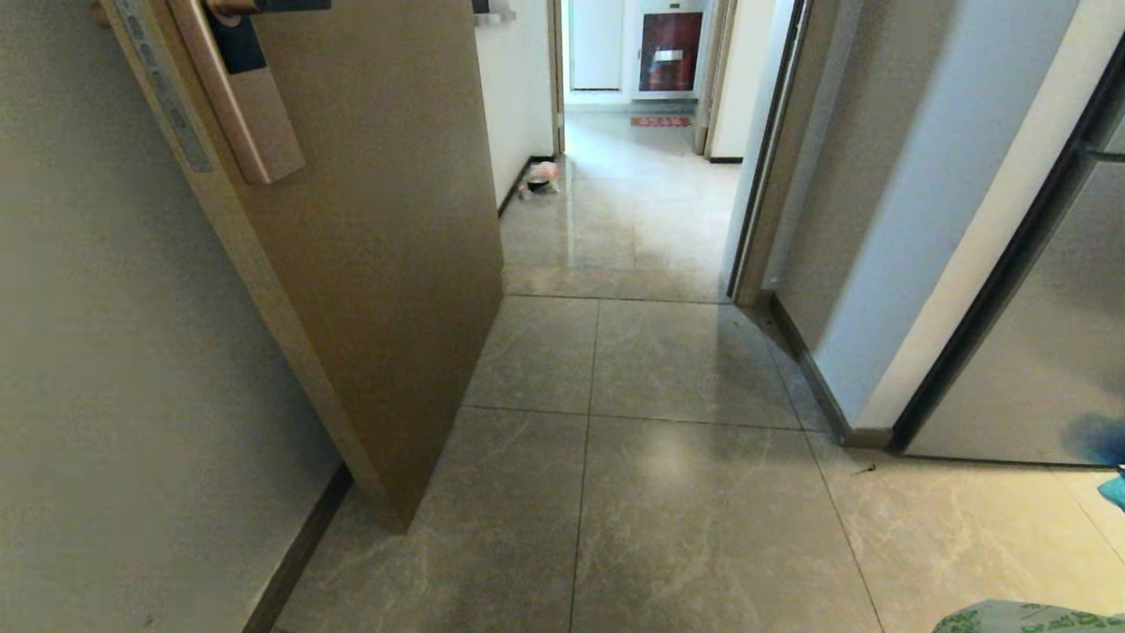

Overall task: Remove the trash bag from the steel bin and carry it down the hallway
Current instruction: Put the trash bag at the door

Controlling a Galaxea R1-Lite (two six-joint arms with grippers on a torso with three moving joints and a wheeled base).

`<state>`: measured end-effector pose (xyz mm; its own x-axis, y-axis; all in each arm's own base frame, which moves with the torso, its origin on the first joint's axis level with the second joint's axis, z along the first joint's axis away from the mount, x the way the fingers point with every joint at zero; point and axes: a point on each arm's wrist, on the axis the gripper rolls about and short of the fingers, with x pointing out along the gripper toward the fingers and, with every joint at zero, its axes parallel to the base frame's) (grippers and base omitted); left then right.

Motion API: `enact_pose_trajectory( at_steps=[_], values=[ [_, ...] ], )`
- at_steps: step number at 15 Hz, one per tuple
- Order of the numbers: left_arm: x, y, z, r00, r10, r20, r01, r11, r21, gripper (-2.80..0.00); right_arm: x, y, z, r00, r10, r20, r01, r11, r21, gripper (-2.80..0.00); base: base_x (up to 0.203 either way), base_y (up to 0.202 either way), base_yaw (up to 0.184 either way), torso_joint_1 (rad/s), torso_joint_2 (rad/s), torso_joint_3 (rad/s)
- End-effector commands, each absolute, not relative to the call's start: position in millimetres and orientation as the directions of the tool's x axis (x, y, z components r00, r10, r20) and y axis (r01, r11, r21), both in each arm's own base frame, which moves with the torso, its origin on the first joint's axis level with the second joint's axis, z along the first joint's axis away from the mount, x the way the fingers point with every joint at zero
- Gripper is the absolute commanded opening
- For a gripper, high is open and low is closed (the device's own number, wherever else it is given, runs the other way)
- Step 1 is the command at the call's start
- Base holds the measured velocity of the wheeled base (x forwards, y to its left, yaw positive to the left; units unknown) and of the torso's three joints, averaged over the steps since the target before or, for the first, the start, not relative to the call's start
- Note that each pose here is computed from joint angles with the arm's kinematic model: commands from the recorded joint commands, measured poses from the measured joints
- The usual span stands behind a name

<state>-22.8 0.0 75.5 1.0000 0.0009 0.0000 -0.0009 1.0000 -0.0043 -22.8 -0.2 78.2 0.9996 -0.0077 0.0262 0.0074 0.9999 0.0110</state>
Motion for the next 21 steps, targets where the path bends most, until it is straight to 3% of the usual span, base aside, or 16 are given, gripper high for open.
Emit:
enact_pose_trajectory(
  at_steps=[1,9,17,21],
  values=[
    [-22.8,0.0,75.5,1.000,0.002,0.000,-0.002,1.000,-0.005,-2.80,-22.0,-0.2,75.8,1.000,-0.008,0.017,0.007,1.000,0.011,-2.80,0.190,0.000,0.001,0.002,0.00,0.004],
    [-22.8,0.0,75.5,1.000,0.002,0.000,-0.002,1.000,-0.002,-2.80,-22.1,-0.2,75.6,1.000,-0.008,0.017,0.007,1.000,0.011,-2.80,0.177,0.000,0.000,0.002,0.00,0.002],
    [-22.8,0.0,75.5,1.000,0.002,0.000,-0.002,1.000,-0.005,-2.80,-22.0,-0.2,75.7,1.000,-0.008,0.016,0.007,1.000,0.011,-2.80,0.000,0.000,0.000,0.000,0.00,0.000],
    [-22.8,0.0,75.5,1.000,0.002,0.000,-0.002,1.000,-0.002,-2.80,-22.1,-0.2,75.6,1.000,-0.008,0.017,0.007,1.000,0.011,-2.80,0.002,-0.127,0.003,0.004,0.00,0.000]
  ],
)
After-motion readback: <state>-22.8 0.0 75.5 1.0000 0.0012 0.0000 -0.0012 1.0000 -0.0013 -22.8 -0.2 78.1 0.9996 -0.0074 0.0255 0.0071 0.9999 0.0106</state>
